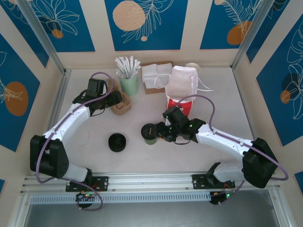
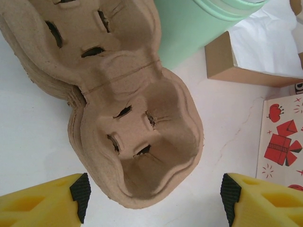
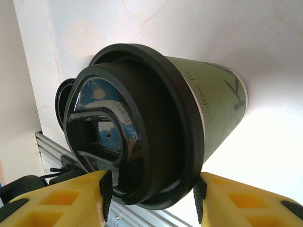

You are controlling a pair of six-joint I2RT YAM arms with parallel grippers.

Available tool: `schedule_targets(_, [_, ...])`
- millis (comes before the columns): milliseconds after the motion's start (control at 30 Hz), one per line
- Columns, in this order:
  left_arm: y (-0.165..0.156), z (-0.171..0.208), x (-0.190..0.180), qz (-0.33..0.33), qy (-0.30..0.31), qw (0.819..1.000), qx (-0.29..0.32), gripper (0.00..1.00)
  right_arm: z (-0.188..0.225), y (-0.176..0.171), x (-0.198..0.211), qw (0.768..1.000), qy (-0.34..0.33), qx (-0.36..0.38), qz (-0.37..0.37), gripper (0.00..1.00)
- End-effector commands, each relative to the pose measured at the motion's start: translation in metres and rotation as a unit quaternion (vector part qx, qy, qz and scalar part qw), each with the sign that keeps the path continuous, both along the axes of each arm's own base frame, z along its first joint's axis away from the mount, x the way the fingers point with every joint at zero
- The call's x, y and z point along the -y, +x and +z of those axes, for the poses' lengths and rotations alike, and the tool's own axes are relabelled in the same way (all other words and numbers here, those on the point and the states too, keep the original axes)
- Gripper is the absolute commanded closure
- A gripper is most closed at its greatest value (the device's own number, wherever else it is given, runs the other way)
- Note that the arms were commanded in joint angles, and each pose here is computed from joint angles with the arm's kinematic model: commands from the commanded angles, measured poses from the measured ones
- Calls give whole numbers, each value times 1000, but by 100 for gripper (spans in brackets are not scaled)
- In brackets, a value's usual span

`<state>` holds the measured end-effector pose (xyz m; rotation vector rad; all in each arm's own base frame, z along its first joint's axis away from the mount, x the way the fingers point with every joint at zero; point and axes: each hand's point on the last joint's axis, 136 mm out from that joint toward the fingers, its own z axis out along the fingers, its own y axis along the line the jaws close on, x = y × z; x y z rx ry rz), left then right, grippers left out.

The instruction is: Pack the takeout coffee

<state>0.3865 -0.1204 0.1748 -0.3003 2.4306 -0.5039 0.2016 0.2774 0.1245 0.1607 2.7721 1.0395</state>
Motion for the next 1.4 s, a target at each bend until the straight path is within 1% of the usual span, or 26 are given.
schedule_targets(0, [12, 1, -5, 11, -3, 1000, 6, 29, 7, 1, -2, 1000, 0, 5, -2, 49])
schedule_targets(233, [17, -12, -13, 24, 18, 1000, -4, 30, 11, -1, 11, 1000, -19, 18, -8, 48])
schedule_targets(467, [20, -22, -16, 34, 18, 999, -13, 31, 16, -2, 22, 999, -27, 26, -15, 47])
schedule_targets(667, [24, -29, -13, 32, 12, 999, -20, 36, 27, -3, 30, 999, -24, 37, -20, 47])
schedule_targets(900, [28, -33, -8, 27, -2, 999, -19, 45, 38, -3, 39, 998, -22, 50, -25, 47])
schedule_targets(1000, [28, -35, -7, 27, -7, 999, -20, 47, 40, -3, 42, 998, -21, 52, -28, 47])
schedule_targets(1200, [31, -36, -2, 32, -41, 999, -13, 52, 43, -1, 45, 998, -18, 54, -33, 47])
schedule_targets(1367, [33, -36, 0, 44, -61, 997, -7, 60, 44, 0, 47, 998, -17, 55, -36, 47])
